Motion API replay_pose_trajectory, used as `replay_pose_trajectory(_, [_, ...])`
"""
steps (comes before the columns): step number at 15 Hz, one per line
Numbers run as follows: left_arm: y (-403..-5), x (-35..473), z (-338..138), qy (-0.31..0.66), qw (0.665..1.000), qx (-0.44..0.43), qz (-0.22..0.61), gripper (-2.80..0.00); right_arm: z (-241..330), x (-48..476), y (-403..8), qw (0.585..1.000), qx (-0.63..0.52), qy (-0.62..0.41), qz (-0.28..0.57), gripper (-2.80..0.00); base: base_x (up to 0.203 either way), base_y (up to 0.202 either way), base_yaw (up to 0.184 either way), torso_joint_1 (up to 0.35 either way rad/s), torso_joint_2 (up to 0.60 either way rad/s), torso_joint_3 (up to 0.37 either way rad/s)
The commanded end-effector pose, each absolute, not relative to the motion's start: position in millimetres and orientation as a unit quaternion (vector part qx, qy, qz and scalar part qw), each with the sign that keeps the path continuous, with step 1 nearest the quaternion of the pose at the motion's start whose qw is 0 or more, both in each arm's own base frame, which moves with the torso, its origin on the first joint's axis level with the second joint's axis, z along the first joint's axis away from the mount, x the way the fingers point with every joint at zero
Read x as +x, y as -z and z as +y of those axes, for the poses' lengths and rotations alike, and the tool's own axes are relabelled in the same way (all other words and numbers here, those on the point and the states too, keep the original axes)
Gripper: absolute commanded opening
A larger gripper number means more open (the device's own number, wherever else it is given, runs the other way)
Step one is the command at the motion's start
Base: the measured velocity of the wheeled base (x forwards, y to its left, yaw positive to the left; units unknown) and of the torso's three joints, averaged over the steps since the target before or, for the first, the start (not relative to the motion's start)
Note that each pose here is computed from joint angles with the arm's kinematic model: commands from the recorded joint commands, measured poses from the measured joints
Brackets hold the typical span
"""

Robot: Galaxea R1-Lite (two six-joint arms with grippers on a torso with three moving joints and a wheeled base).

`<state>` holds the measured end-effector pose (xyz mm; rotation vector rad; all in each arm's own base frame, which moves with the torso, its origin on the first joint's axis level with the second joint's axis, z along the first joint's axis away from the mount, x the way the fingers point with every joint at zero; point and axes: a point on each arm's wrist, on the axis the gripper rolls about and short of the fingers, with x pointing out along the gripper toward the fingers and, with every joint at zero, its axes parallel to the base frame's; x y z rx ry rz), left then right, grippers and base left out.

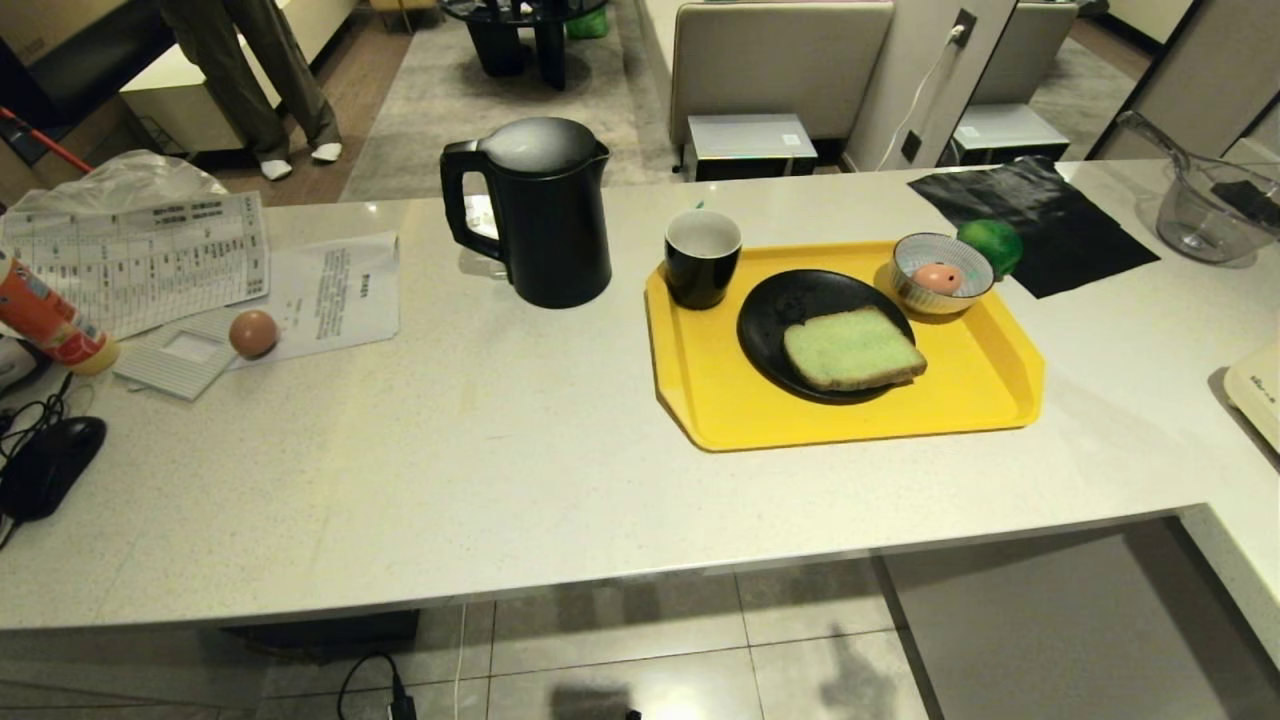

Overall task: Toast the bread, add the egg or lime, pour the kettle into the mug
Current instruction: Pick up the egg

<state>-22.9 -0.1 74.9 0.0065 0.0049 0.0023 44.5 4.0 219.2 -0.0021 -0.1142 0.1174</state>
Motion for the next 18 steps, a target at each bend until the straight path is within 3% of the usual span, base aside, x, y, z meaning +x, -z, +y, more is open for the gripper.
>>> replay_pose_trajectory(1, [-74.5,-22.8,-0.1,-0.001,1.000,0.003,0.003,-2.80,2.8,11.9,-179.5,0.994,-0.004,-0.073,-0.081,-2.80,0.000,0.000,0.000,0.000,0.00,0.000])
replay_pose_trajectory(4, [-74.8,-22.8,0.0,-0.001,1.000,0.003,0.003,-2.80,2.7,1.2,-125.2,0.994,-0.006,-0.079,-0.075,-2.80,0.000,0.000,0.000,0.000,0.00,0.000])
replay_pose_trajectory(8, [-74.4,-22.7,-0.1,-0.002,1.000,0.003,0.004,-2.80,3.5,-7.3,-95.5,0.995,-0.009,-0.097,-0.022,-2.80,0.000,0.000,0.000,0.000,0.00,0.000])
replay_pose_trajectory(14, [-74.4,-22.8,0.0,-0.001,1.000,0.003,0.003,-2.80,4.3,-24.9,-89.2,0.993,-0.010,-0.103,-0.057,-2.80,0.000,0.000,0.000,0.000,0.00,0.000])
replay_pose_trajectory(18, [-74.6,-22.8,-0.1,-0.002,1.000,0.003,0.003,-2.80,1.3,-22.1,-87.9,0.996,0.020,-0.039,-0.081,-2.80,0.000,0.000,0.000,0.000,0.00,0.000])
